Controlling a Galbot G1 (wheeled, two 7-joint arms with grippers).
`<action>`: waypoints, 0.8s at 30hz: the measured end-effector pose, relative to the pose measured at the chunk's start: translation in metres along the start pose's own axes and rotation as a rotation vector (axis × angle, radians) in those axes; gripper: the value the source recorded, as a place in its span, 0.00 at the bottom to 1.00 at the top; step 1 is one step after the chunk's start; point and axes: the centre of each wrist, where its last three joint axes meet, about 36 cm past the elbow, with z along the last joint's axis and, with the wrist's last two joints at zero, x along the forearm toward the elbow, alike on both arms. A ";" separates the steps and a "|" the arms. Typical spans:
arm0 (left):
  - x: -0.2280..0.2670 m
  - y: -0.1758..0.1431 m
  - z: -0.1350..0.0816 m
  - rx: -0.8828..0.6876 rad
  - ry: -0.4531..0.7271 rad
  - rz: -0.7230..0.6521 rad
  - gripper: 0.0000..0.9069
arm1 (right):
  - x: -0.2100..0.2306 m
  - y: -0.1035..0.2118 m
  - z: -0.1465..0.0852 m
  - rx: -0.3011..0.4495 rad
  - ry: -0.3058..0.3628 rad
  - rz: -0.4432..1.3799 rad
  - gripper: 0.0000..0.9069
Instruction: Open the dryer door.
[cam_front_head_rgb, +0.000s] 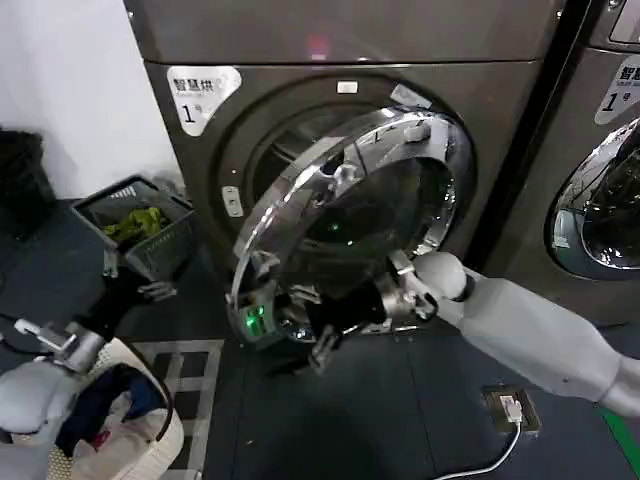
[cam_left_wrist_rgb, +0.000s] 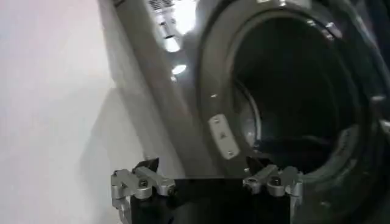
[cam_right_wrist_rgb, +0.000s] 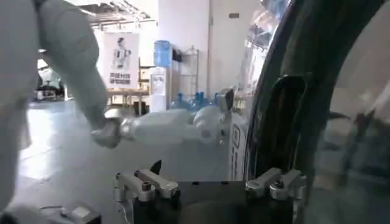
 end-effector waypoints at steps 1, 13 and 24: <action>0.000 -0.001 -0.001 -0.003 -0.002 0.009 1.00 | 0.004 0.002 -0.001 -0.001 0.005 -0.009 1.00; -0.012 -0.017 -0.024 -0.042 -0.057 0.167 1.00 | 0.042 0.035 -0.008 -0.020 0.064 -0.068 1.00; -0.039 -0.043 -0.046 -0.057 -0.121 0.303 1.00 | 0.067 0.068 -0.012 -0.033 0.109 -0.144 1.00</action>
